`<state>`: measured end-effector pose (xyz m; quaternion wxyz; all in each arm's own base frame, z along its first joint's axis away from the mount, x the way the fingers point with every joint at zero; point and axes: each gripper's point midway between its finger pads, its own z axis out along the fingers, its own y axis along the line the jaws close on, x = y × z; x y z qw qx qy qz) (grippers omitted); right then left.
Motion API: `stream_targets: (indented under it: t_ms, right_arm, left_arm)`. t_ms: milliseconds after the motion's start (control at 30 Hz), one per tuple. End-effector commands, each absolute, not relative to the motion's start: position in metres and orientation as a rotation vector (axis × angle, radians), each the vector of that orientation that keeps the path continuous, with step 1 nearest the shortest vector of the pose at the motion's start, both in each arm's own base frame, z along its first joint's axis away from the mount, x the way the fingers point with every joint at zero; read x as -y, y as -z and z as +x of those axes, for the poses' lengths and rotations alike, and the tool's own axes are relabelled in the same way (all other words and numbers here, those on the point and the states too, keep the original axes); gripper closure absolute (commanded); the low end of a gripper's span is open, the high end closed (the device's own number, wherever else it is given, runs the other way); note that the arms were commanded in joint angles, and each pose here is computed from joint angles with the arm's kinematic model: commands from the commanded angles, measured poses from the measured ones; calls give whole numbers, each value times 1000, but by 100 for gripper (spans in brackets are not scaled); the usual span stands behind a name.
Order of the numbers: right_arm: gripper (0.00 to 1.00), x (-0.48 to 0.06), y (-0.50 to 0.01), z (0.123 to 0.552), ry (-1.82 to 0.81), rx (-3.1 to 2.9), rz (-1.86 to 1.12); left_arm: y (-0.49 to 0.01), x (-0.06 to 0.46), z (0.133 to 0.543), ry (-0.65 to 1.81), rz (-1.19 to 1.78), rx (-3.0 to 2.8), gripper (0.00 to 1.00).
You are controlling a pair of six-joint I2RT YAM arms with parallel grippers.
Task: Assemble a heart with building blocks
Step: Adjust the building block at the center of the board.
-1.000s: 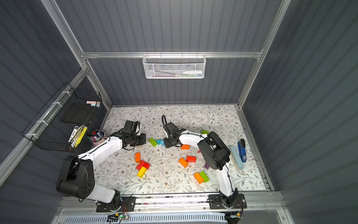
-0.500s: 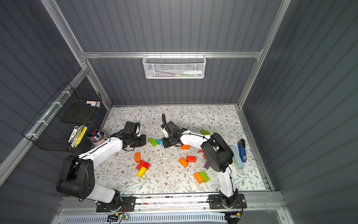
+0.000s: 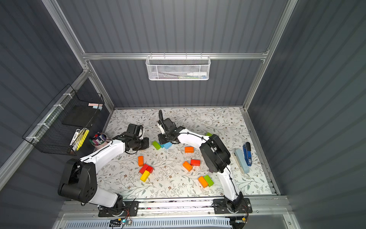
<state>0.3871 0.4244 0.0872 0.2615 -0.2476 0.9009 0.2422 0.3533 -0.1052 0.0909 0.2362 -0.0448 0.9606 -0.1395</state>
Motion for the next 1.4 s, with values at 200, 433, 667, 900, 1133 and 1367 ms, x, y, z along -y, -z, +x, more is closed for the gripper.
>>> stream_targets:
  t_ms: [200,433,667,900,1133,1367]
  right_arm:
    - [100,-423,-57,400,-570,-2523,-668]
    - [100,-426,-47,398,-585,-2546,-694]
    - [100,-427,-43,394,-599,-2561,-726]
    - [100,-424,-42,392,-596,-2563,-737]
    - [100,-422,-43,391,-593,-2559,-744]
    - [100,-420,-46,389,-595,-2553,-756]
  left_arm:
    - [-101,97,358,343,-98,-2611,97]
    - [-103,98,358,346,-98,-2604,97]
    - [-104,97,357,345,-102,-2601,97]
    - [-103,97,357,344,-105,-2602,97]
    - [-104,97,358,346,-105,-2598,97]
    - [-104,97,358,345,-107,-2599,97]
